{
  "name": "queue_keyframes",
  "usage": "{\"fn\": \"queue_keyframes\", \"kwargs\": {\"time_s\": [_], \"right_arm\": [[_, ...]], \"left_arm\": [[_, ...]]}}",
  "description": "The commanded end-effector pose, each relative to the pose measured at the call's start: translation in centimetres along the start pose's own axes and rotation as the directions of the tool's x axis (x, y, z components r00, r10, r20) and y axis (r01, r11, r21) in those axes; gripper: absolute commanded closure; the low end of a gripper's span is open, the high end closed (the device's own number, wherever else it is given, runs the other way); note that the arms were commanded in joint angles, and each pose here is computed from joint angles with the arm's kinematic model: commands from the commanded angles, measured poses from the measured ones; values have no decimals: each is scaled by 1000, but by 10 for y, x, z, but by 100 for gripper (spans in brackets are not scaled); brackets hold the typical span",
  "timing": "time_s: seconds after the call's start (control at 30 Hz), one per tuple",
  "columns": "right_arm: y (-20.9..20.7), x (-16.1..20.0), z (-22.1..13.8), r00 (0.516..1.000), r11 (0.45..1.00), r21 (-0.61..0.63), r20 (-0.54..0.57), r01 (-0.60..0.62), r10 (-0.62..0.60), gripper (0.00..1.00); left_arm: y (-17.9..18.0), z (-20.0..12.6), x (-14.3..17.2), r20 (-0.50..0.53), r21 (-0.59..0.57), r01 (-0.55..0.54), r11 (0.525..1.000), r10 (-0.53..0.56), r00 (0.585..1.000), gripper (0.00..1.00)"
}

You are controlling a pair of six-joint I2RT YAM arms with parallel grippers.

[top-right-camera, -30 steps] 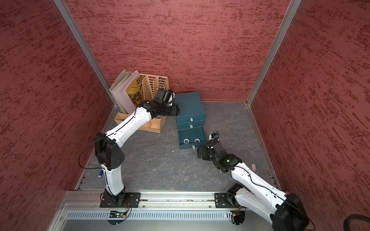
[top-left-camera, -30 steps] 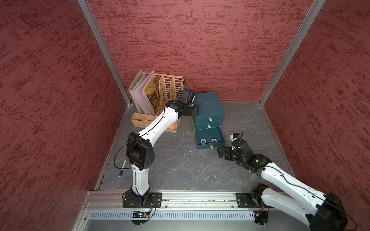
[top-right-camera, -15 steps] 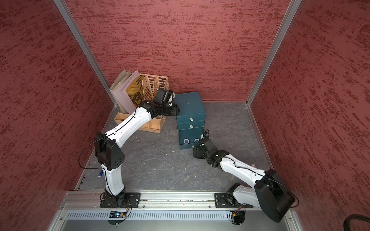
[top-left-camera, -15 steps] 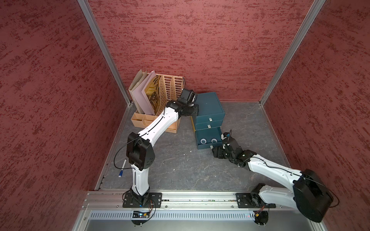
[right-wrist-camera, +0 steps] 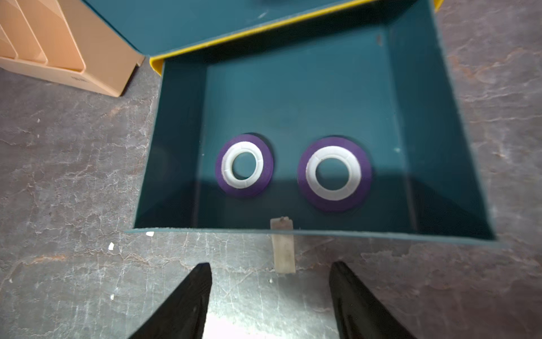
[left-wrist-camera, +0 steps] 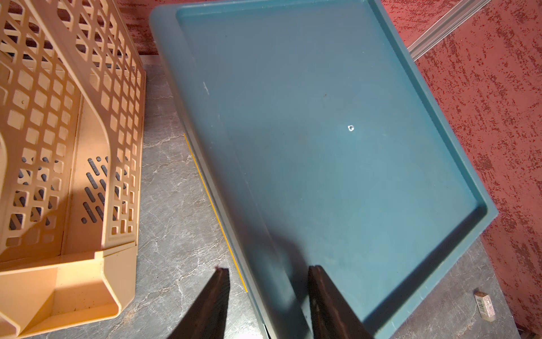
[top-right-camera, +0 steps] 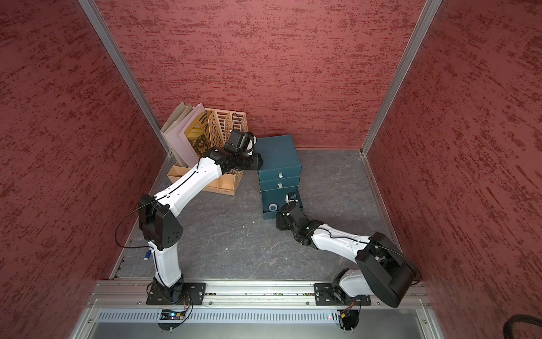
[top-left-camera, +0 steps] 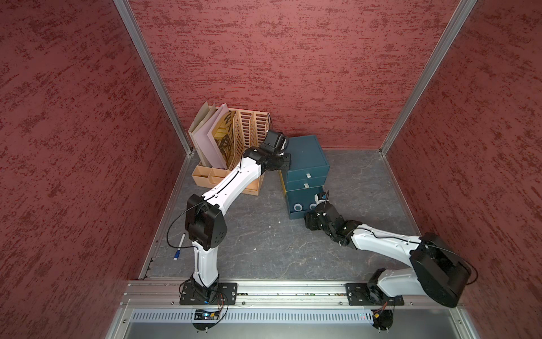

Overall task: Place the transparent tape into the drawer according to color
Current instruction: Close the drawer in the storage box.

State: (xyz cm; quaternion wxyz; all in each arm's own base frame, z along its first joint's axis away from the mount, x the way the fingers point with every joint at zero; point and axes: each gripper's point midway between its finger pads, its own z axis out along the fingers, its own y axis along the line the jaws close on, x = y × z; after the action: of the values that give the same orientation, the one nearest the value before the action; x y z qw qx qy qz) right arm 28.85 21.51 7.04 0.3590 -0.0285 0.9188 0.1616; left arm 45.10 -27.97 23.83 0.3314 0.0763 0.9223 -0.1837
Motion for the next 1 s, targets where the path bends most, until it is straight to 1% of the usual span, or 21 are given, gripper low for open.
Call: {"fn": "queue_keyframes", "kwargs": {"time_s": [0.0,0.13,0.33,0.43,0.7,0.97], "right_arm": [[2,-4,4,999,1000,15,43,14,-14,32],[-2,0,8,999,999,33,50,16,-18,32],[1,-7,12,995,1000,22,96,17,-19,32],[1,-6,20,995,999,34,93,31,-34,32],[4,-23,22,986,997,53,152,58,-65,32],[11,-30,32,982,995,48,169,82,-89,31]], "left_arm": [[4,5,7,-34,-2,4,1000,-4,999,53],[4,6,7,-35,-2,4,1000,-4,999,53],[5,7,9,-45,1,0,1000,0,999,53],[5,8,11,-51,-1,-4,1000,4,999,53],[3,7,9,-49,9,-8,1000,8,999,53],[5,7,10,-55,6,-13,1000,13,998,53]]}}
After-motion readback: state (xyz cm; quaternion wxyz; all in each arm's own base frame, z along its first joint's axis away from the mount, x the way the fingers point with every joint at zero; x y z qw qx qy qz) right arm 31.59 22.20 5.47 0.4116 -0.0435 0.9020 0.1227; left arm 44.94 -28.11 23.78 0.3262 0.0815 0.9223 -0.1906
